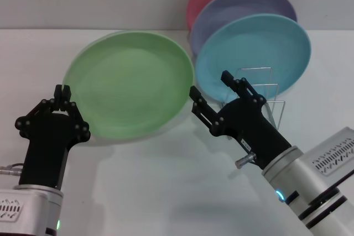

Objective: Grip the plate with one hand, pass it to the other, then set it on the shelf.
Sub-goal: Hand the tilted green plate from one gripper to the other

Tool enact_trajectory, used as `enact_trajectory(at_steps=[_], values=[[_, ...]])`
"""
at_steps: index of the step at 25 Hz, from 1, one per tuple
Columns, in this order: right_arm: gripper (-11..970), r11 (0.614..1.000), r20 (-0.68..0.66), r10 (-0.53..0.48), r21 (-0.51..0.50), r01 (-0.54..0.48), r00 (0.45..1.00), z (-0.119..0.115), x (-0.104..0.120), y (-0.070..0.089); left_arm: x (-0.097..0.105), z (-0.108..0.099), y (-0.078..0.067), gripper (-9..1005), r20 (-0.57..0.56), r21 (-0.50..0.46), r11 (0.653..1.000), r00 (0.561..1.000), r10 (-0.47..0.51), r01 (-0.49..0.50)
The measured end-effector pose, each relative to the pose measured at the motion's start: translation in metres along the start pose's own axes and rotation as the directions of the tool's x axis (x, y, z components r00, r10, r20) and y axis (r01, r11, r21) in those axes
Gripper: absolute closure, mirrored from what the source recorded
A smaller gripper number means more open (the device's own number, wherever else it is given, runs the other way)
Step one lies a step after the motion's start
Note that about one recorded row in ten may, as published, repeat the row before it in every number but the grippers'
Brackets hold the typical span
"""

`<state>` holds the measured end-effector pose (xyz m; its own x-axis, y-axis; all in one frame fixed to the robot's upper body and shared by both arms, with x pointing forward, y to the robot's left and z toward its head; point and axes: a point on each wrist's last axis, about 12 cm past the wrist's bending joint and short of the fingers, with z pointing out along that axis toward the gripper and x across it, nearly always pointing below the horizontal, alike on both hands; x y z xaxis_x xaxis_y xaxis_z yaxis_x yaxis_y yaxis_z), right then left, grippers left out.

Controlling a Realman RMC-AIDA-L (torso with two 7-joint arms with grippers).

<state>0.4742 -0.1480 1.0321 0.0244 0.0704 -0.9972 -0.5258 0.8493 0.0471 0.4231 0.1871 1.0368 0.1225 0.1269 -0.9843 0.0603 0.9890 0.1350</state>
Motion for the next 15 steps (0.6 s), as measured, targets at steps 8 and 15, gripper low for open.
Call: enact_trajectory(at_steps=[8,15], values=[[224,1.000,-0.016,-0.013,-0.013,0.013,1.000,0.008,0.001,0.000,0.000,0.000,0.000,968,-0.017,-0.021,1.000,1.000,0.021,-0.021],[226,0.999,-0.028,-0.023,-0.032,0.022,0.999,0.014,0.002,0.002,0.000,-0.001,-0.001,968,-0.021,-0.024,0.999,0.999,0.032,-0.032]])
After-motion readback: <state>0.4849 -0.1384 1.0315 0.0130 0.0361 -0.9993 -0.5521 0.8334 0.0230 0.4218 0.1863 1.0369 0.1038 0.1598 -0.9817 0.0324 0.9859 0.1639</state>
